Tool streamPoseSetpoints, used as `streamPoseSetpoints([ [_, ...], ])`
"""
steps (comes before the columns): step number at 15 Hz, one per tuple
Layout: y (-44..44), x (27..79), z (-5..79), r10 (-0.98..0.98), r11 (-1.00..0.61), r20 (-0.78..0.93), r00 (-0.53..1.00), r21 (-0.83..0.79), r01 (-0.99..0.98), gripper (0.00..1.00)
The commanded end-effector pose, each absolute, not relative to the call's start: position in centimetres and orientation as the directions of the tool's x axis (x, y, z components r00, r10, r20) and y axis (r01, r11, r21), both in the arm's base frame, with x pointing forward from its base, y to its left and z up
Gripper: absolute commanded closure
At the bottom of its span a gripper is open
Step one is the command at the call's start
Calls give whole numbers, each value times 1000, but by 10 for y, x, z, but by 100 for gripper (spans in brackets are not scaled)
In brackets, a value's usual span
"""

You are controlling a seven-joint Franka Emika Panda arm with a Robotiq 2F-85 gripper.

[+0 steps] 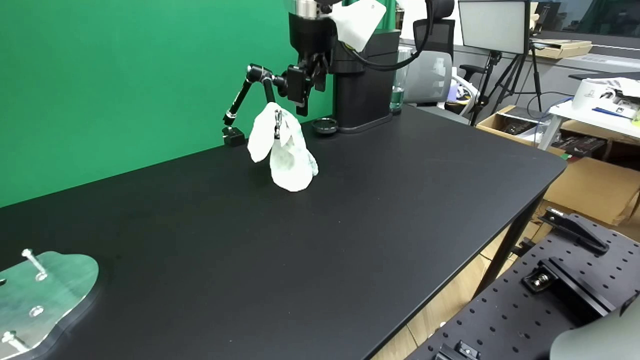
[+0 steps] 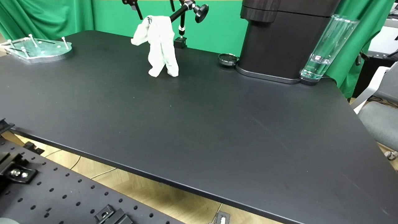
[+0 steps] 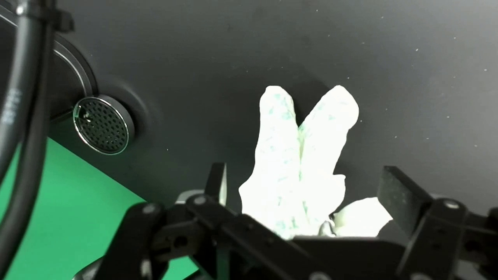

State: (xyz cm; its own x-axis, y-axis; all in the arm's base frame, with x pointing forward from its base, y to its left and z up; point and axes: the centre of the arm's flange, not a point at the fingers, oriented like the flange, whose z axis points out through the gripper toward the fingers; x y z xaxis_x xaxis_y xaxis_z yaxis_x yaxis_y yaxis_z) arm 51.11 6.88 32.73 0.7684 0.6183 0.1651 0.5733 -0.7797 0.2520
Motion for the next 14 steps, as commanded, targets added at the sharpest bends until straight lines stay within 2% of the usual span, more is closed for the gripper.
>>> streamPoseSetpoints([
  [1,70,518,312,598,-791,164,784,279,545,0],
  [10,80,533,283,592,-799,194,782,272,537,0],
  [11,80,535,281,591,-800,200,782,275,534,25],
  [12,81,537,279,590,-801,206,781,275,532,27],
  [14,81,540,276,588,-803,216,780,278,528,40],
])
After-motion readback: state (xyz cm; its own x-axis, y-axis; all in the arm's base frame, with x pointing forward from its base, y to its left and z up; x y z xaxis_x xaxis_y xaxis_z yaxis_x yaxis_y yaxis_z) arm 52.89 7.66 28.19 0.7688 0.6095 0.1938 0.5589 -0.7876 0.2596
